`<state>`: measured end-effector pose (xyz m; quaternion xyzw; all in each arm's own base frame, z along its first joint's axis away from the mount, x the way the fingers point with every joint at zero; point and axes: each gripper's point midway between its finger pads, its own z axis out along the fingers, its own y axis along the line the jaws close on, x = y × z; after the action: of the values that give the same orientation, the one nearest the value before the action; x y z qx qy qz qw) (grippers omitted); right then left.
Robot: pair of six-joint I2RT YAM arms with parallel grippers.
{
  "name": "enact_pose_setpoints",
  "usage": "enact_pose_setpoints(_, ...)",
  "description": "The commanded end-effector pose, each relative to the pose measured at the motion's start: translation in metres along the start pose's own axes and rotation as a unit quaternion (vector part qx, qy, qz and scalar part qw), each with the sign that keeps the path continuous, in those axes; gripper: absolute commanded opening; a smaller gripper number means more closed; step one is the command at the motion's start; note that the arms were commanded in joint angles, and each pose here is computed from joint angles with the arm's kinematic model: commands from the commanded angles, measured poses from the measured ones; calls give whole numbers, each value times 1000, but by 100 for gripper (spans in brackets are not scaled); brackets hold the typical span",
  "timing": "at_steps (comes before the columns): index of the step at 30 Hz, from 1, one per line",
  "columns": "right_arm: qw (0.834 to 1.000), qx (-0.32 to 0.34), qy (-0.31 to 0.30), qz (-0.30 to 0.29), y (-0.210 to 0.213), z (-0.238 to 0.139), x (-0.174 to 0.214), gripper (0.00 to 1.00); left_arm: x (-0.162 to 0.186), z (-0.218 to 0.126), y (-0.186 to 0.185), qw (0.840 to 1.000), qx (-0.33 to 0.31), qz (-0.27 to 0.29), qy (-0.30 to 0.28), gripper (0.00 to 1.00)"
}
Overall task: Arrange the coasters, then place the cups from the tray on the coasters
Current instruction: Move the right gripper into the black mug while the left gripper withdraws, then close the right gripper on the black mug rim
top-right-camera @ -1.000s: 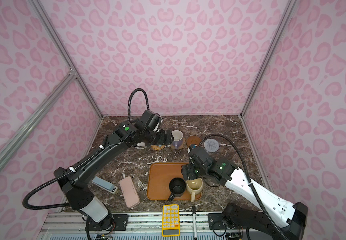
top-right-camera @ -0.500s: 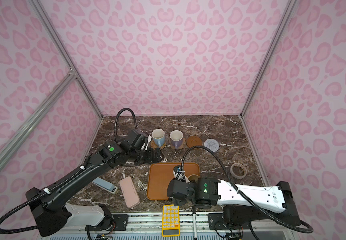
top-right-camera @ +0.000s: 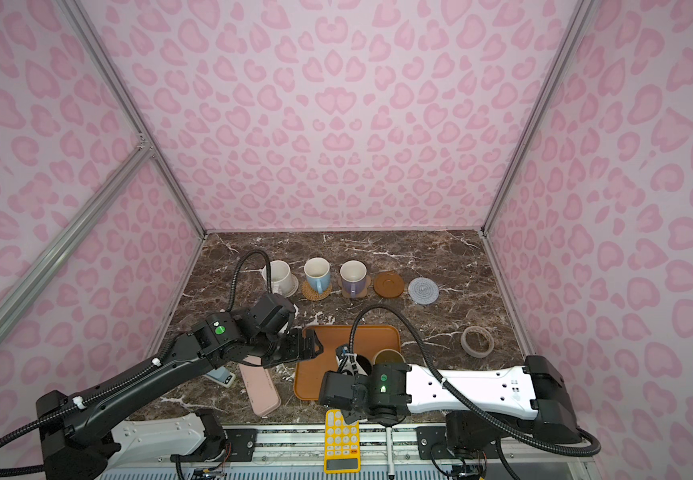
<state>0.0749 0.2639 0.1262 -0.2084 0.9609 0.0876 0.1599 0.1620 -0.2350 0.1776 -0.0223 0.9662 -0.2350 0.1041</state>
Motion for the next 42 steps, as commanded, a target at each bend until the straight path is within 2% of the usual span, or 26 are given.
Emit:
enact_pose_setpoints(1, 1000, -11, 15, -14, 10, 6, 3, 50, 2, 4, -1, 1000, 4, -16, -5, 98)
enact_pose_setpoints(11, 998, -7, 60, -15, 15, 25, 6, 46, 14, 13, 10, 1000, -8, -27, -6, 98)
enact_pose_setpoints(20, 996, 9, 92, -8, 11, 39, 7, 37, 18, 17, 22, 999, -22, -35, -9, 98)
enact_pose_setpoints(22, 996, 10, 91, -15, 13, 39, 5, 38, 18, 19, 23, 999, -24, -35, -7, 98)
enact_pose_setpoints(26, 995, 20, 97, -17, 12, 42, 4, 51, 19, 21, 27, 999, -28, -39, -9, 98)
enact_pose_setpoints(28, 995, 30, 98, -13, 8, 44, 2, 51, 19, 22, 29, 999, -29, -41, -11, 98)
enact_pose_setpoints(33, 991, 69, 113, 2, -4, 46, 3, 44, 20, 26, 32, 998, -34, -44, -9, 98)
enact_pose_setpoints(34, 991, 73, 114, 4, -5, 47, 3, 39, 20, 26, 32, 998, -34, -44, -10, 98)
enact_pose_setpoints(35, 990, 80, 117, 6, -9, 48, 4, 28, 20, 26, 33, 998, -35, -44, -11, 98)
enact_pose_setpoints(36, 989, 89, 118, 9, -12, 48, 4, 12, 20, 27, 34, 998, -36, -44, -11, 98)
enact_pose_setpoints(37, 988, 97, 117, 10, -15, 47, 3, 4, 20, 27, 34, 998, -37, -44, -11, 98)
enact_pose_setpoints(39, 988, 106, 115, 11, -18, 46, 2, 4, 20, 28, 36, 998, -41, -44, -10, 98)
enact_pose_setpoints(42, 988, 103, 111, 10, -18, 45, 2, 10, 21, 29, 35, 998, -40, -44, -9, 98)
